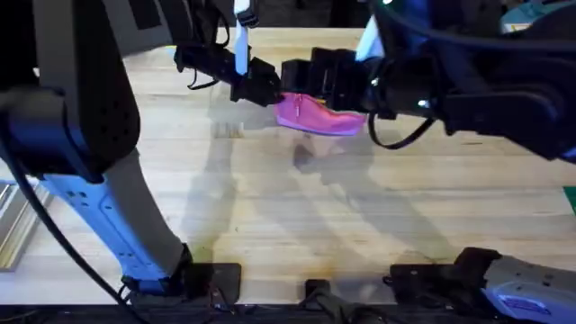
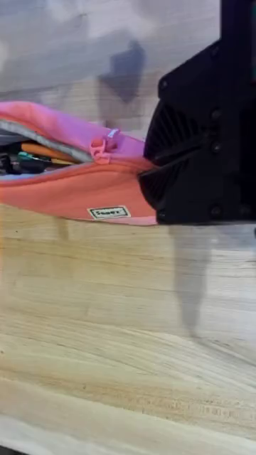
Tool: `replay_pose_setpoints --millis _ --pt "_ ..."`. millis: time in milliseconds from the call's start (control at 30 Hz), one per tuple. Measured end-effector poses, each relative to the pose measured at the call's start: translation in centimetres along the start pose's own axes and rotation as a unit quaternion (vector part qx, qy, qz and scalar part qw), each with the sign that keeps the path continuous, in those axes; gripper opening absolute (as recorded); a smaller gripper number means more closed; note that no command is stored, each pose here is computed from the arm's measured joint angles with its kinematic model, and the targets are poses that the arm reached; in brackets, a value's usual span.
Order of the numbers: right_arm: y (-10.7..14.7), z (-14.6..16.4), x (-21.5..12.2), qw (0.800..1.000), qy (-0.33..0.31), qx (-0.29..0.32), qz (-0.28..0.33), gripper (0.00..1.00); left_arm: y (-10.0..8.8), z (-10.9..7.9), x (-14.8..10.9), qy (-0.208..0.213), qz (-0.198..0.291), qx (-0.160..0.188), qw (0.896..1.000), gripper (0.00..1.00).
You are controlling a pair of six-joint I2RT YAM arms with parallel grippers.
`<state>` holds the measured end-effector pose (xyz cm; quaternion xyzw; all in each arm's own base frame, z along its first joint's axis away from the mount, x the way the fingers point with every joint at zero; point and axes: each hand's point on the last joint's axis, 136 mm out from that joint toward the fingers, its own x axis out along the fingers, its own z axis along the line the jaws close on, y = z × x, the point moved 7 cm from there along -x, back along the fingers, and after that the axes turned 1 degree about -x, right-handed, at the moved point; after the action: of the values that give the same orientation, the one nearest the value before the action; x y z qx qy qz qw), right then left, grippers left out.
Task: Unzip the bag, pick up the pens from the table one at a time and place them inside, then zip the bag closed.
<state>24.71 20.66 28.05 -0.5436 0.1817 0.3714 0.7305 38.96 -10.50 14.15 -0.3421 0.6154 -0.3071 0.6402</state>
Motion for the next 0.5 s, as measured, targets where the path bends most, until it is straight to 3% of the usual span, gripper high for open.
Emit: replay_pose_setpoints --millis 200,500 --pt "2.6 0.7 3.8 0.998 0.027 0.002 0.054 0.998 0.0 0.0 0.0 0.0 0.0 0.0 1.0 0.042" --pt "3.4 0.9 6.6 0.996 0.042 0.037 0.067 0.997 0.0 0.0 0.0 0.0 0.0 0.0 1.0 0.042"
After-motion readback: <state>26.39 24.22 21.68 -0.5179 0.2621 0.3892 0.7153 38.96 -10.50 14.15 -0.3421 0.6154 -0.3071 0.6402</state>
